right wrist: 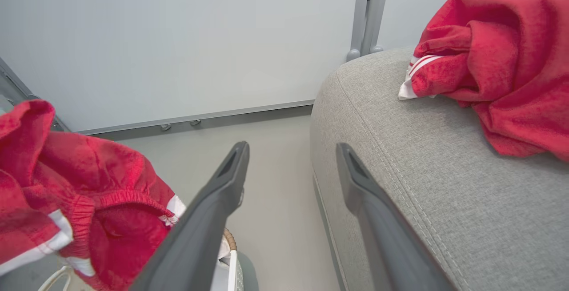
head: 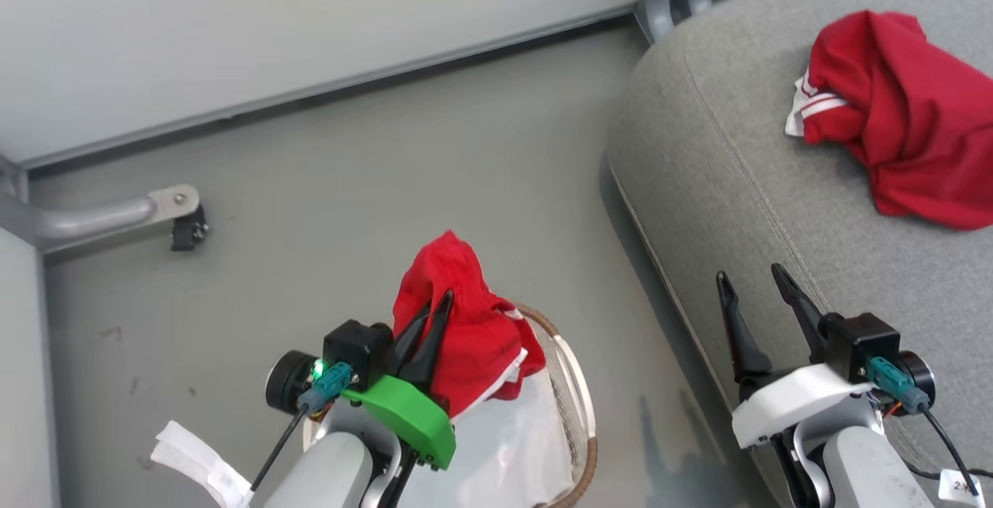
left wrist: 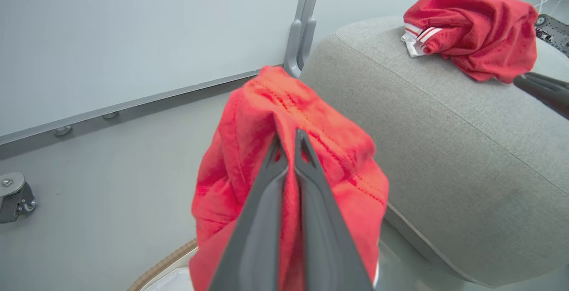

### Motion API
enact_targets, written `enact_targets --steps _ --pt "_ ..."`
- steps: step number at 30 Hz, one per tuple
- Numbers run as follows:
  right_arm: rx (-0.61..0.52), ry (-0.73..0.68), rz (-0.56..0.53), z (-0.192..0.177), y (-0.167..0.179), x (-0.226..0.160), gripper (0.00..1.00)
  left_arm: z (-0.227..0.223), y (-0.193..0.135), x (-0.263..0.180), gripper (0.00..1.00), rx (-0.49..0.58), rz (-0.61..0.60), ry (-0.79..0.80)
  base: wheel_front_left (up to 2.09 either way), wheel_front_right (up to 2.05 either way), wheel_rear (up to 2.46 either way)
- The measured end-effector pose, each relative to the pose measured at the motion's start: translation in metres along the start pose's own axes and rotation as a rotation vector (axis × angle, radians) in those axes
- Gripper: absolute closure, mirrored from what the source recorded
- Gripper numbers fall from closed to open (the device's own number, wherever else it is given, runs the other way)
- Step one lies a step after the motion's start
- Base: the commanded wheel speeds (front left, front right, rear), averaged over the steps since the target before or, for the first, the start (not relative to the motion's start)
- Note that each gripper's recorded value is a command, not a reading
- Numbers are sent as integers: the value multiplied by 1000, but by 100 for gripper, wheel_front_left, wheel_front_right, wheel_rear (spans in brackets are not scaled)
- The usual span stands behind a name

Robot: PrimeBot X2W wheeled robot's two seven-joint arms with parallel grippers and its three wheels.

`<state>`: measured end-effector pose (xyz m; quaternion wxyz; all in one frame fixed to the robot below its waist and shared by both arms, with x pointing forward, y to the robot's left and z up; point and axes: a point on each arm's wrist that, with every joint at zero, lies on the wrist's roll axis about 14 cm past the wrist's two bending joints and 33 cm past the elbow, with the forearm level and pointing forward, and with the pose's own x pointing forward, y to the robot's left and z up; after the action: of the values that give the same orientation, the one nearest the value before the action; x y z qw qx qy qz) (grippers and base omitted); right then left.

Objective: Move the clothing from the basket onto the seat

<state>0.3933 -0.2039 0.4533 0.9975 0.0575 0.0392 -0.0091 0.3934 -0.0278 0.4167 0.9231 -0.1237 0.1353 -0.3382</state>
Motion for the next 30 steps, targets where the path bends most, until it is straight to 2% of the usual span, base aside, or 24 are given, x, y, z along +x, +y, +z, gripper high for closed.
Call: enact_targets --steps 13,16,21,30 --pt "10 -7 68 2 24 -29 0 137 -23 -21 100 112 -10 -389 0 0 0" --pt "-24 8 144 -3 48 -33 0 157 -29 -27 100 138 -17 -444 0 0 0" --pt "-89 42 371 -17 118 -46 0 168 -33 -34 100 156 -19 -477 0 0 0" --pt "-125 -32 558 9 175 -25 0 162 -39 -37 100 149 -32 -468 0 0 0"
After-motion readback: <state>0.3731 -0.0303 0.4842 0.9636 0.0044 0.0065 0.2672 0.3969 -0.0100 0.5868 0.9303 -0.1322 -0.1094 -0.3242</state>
